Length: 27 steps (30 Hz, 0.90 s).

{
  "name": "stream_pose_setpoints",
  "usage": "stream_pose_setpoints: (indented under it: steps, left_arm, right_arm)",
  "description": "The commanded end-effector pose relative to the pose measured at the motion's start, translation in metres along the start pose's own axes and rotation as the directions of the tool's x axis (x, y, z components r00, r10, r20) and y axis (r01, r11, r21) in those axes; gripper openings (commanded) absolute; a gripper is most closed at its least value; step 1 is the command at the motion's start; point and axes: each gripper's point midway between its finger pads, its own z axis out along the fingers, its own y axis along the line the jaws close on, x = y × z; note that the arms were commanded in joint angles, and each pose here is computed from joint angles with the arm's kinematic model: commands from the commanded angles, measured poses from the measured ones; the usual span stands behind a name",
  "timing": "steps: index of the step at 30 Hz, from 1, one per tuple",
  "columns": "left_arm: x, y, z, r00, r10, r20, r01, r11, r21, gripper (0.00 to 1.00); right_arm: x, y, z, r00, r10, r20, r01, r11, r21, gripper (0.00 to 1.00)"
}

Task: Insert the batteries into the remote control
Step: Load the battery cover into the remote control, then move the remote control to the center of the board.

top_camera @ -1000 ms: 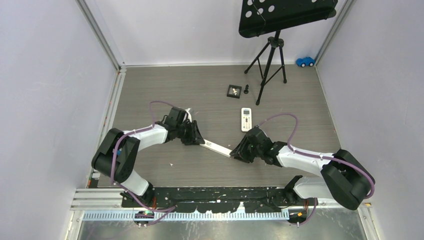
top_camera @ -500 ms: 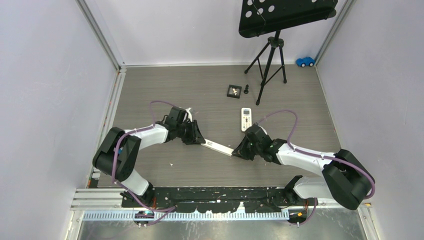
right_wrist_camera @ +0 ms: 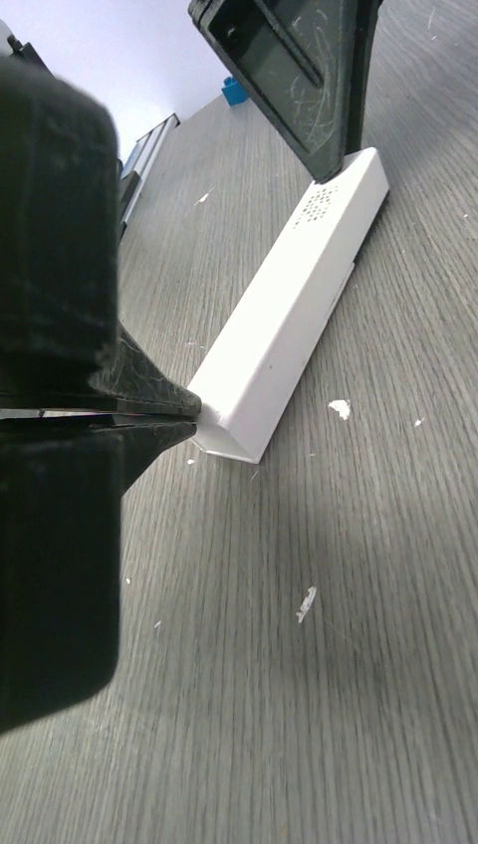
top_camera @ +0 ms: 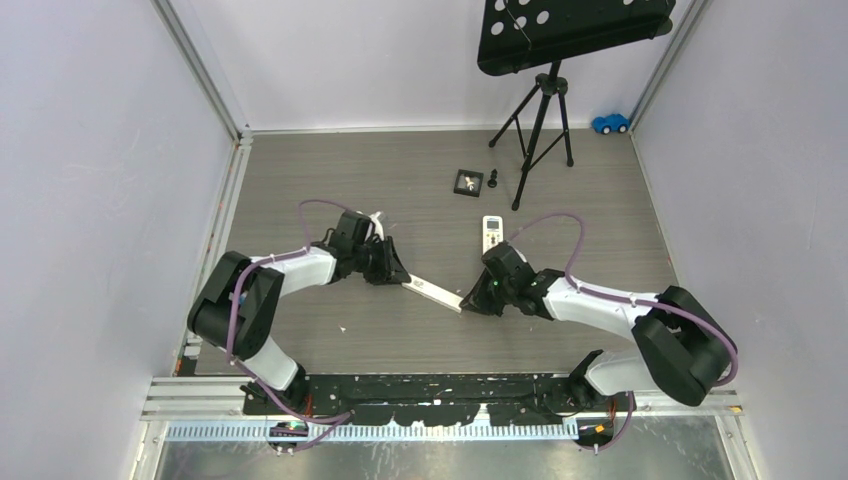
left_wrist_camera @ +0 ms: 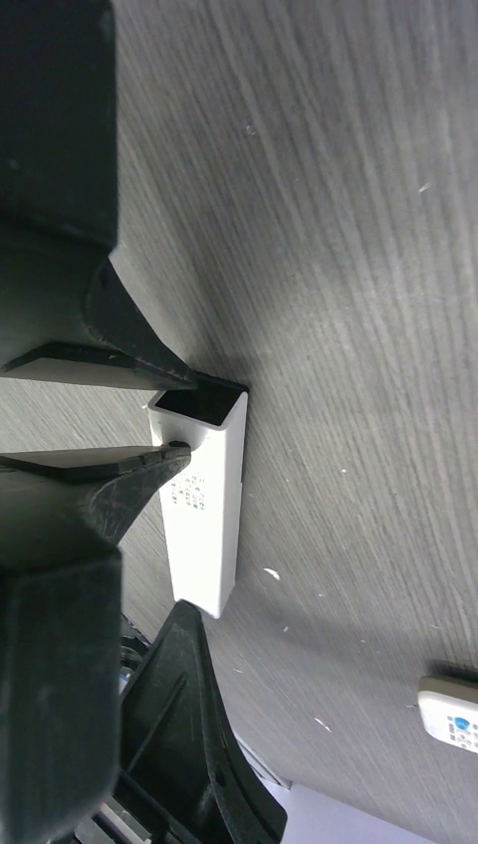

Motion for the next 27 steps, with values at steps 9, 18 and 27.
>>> stream_pose_setpoints:
  steps: [9,18,27]
  left_arm:
    - [0.044,0.066,0.013,0.99,-0.043,-0.134,0.008,0.969,-0.249,0.0]
    - [-0.048,0.005,-0.021,0.997,0.059,0.054,-0.044,0.967,-0.252,0.39]
    - [-0.099,-0.026,-0.083,0.959,0.156,0.236,-0.074,0.944,-0.322,0.83]
  right_arm:
    - [-0.003,0.012,0.027,1.0,-0.016,0.015,0.016,1.0,0.021,0.0]
    - [-0.028,0.083,-0.025,0.962,-0.243,0.124,0.263,0.946,-0.189,0.37]
    - [-0.03,0.111,-0.033,0.798,-0.578,0.168,0.602,0.776,-0.19,0.83]
